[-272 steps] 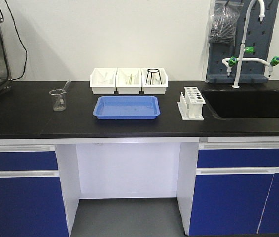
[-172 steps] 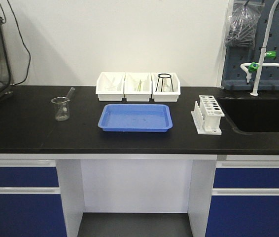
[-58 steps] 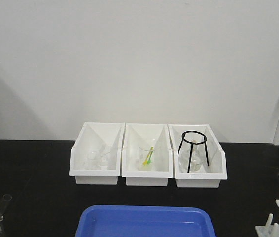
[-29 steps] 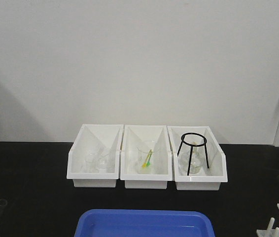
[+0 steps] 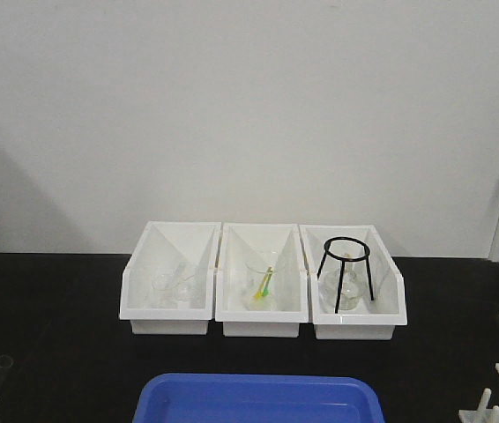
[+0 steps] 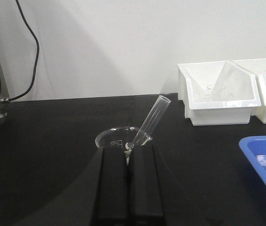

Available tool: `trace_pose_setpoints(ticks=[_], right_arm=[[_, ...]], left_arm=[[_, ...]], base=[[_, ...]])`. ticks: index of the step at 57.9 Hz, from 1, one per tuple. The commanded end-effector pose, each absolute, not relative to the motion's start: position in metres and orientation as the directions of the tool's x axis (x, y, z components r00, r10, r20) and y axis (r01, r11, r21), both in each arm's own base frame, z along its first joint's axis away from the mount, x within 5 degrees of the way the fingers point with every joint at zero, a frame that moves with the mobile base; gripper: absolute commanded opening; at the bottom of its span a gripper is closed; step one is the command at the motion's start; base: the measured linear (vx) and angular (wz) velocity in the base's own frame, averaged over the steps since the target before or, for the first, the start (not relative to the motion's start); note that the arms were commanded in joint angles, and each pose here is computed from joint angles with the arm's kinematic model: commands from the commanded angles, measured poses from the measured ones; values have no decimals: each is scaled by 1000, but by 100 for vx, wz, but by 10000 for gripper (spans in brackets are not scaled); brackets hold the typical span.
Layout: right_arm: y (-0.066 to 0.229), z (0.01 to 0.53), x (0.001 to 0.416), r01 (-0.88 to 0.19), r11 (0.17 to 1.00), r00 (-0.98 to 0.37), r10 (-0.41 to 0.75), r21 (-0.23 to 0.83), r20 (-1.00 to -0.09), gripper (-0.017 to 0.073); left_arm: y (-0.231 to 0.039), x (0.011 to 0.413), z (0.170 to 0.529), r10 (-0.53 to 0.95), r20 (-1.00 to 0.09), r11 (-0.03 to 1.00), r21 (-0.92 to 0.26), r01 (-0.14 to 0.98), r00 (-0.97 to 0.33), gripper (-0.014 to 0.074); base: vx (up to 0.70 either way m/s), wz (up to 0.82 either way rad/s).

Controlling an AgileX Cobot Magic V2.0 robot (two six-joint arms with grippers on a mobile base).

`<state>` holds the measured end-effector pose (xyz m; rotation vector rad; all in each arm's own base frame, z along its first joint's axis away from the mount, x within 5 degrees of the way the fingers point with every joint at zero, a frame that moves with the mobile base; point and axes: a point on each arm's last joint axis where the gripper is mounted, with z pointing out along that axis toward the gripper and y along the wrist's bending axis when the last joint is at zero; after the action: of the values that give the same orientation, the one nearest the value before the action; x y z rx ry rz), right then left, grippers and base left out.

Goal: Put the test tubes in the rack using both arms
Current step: 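Move the left gripper toward the glass tube standing in the beaker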

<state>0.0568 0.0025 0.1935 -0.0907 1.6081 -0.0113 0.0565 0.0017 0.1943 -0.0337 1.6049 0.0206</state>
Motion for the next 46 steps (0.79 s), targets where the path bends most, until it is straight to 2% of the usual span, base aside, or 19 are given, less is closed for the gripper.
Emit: trace_pose_setpoints(ticks=[1, 9, 15, 23, 28, 33, 38, 46], right_arm=[[3, 199, 57, -52, 995, 61, -85, -88, -995, -8], [3, 199, 57, -52, 995, 61, -85, -88, -995, -8], [4, 204, 56, -52, 995, 115, -82, -88, -990, -8], [5, 222, 52, -55, 996, 304, -57, -77, -951, -8], [5, 234, 48, -57, 997, 420, -31, -61, -907, -8], [4, 251, 43, -63, 998, 474, 4, -29, -881, -8], [3, 276, 37, -66, 998, 473, 32, 1, -881, -8], [2, 329, 31, -47, 998, 456, -6, -31, -890, -8]], left_arm=[[2, 57, 194, -23, -999, 999, -24, -38, 32, -20], [2, 57, 198, -20, -997, 999, -23, -39, 71, -20], [3, 56, 204, -17, -990, 999, -23, -42, 139, -21], [3, 54, 217, -15, -961, 998, -29, -47, 277, -21], [4, 50, 231, -65, -934, 996, -81, -30, 351, -21], [3, 46, 252, -100, -917, 994, -113, -11, 385, -21], [3, 40, 282, -101, -908, 994, -112, -4, 406, -21], [3, 44, 343, -92, -901, 995, -102, -2, 423, -21]], base=[[0, 0], [0, 0], [0, 0], [0, 0], [0, 0], [0, 0], [0, 0], [0, 0]])
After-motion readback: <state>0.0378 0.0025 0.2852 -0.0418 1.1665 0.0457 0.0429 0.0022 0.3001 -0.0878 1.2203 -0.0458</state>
